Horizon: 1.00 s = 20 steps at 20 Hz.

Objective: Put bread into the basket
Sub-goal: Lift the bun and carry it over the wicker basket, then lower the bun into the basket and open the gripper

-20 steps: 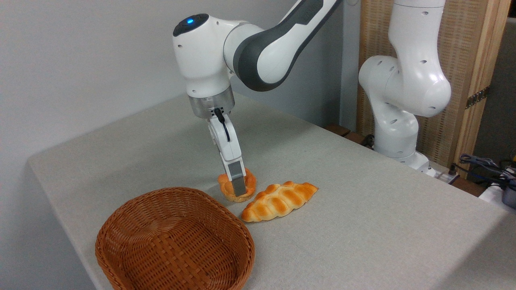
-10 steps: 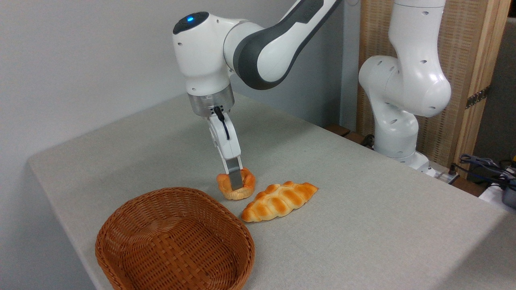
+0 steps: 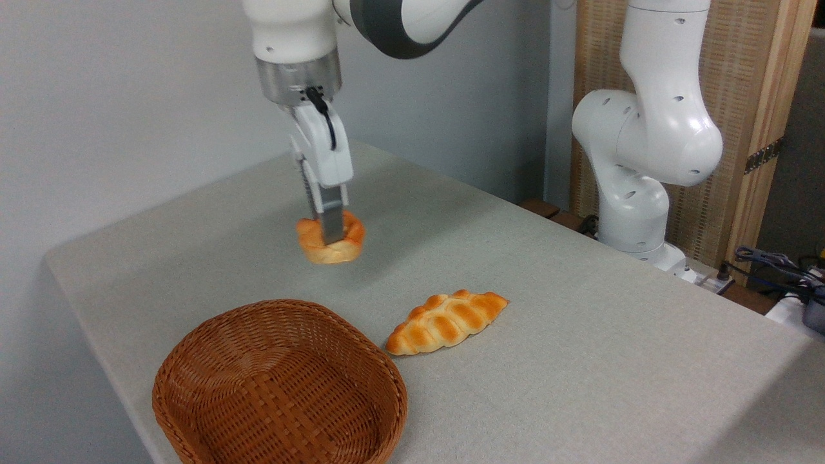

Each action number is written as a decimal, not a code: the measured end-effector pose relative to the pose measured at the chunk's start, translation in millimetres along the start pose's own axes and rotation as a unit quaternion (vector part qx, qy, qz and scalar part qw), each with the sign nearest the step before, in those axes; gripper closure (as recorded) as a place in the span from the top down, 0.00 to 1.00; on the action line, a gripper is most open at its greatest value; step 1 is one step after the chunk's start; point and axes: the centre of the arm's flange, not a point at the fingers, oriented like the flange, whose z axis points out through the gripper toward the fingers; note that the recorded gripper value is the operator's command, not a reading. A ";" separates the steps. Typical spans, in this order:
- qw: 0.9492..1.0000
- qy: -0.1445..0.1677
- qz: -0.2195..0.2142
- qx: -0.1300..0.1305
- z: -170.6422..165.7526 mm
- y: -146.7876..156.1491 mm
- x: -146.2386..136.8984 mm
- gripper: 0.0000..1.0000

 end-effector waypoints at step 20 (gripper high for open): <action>0.996 0.036 -0.053 0.067 77.6 -119.0 17.0 1.00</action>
